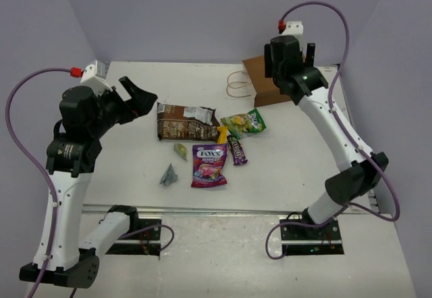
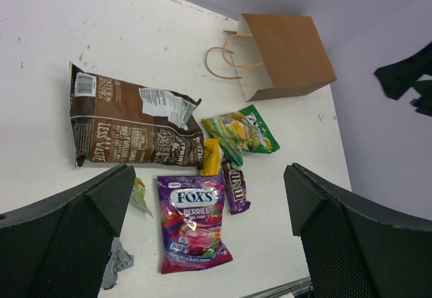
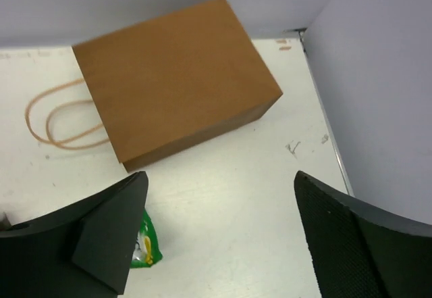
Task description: Place the snacks into the paper bag
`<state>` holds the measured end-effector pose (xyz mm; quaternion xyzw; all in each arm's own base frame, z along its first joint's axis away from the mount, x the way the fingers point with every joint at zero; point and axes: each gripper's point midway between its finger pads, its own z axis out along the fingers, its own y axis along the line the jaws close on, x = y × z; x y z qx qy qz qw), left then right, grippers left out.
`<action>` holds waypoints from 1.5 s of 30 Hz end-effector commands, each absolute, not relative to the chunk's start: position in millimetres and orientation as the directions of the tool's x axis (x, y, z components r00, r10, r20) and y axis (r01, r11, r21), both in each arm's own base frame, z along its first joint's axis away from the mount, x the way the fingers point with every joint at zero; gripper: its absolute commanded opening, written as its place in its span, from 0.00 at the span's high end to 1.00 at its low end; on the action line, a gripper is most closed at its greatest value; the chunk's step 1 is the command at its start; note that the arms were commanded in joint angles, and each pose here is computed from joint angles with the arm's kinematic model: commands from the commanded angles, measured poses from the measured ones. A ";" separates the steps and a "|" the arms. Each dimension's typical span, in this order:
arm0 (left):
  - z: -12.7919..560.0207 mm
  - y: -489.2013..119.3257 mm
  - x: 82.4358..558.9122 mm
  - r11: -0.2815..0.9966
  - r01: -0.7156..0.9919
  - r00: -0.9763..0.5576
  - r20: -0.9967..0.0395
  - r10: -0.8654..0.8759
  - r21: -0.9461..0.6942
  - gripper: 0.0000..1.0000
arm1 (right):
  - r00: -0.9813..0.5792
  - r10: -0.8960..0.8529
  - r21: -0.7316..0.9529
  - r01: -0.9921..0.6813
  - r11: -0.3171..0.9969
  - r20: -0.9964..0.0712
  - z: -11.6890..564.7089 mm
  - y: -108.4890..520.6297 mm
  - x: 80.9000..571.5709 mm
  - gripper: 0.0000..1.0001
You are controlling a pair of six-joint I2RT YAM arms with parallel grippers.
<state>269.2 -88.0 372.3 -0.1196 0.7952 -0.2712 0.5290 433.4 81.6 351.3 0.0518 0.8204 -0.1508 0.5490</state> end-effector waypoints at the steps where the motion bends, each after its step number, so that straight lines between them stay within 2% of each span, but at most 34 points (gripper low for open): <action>1: 384.6 -90.4 263.8 0.833 0.136 -0.400 -0.799 -0.449 -0.536 0.00 | -0.525 -0.174 -0.293 0.152 0.944 -0.833 287.2 100.4 445.2 0.04; 7: 394.3 -91.8 262.1 0.833 0.147 -0.405 -0.801 -0.441 -0.533 0.00 | -0.575 -0.253 -0.343 0.051 0.938 -0.778 252.2 132.2 466.9 0.04; 15: 397.9 -86.3 261.6 0.851 0.130 -0.396 -0.813 -0.426 -0.509 0.00 | -0.547 -0.402 -0.509 0.052 0.859 -0.735 228.7 166.7 497.5 0.04; 21: 394.1 -93.2 263.1 0.814 0.121 -0.419 -0.772 -0.478 -0.569 0.00 | -0.530 -0.459 -0.574 0.067 0.816 -0.713 214.7 186.2 523.4 0.03; 28: 389.0 -88.9 273.3 0.835 0.103 -0.415 -0.786 -0.458 -0.541 0.00 | -0.535 -0.516 -0.657 0.101 0.748 -0.669 189.5 184.7 543.5 0.02; 39: 376.8 -92.9 297.5 0.841 0.096 -0.446 -0.778 -0.441 -0.532 0.00 | -0.547 -0.535 -0.677 0.081 0.731 -0.644 158.2 185.6 557.0 0.02; 45: 369.9 -93.4 303.3 0.846 0.089 -0.461 -0.775 -0.433 -0.526 0.00 | -0.577 -0.527 -0.702 0.117 0.702 -0.624 143.7 165.2 568.5 0.01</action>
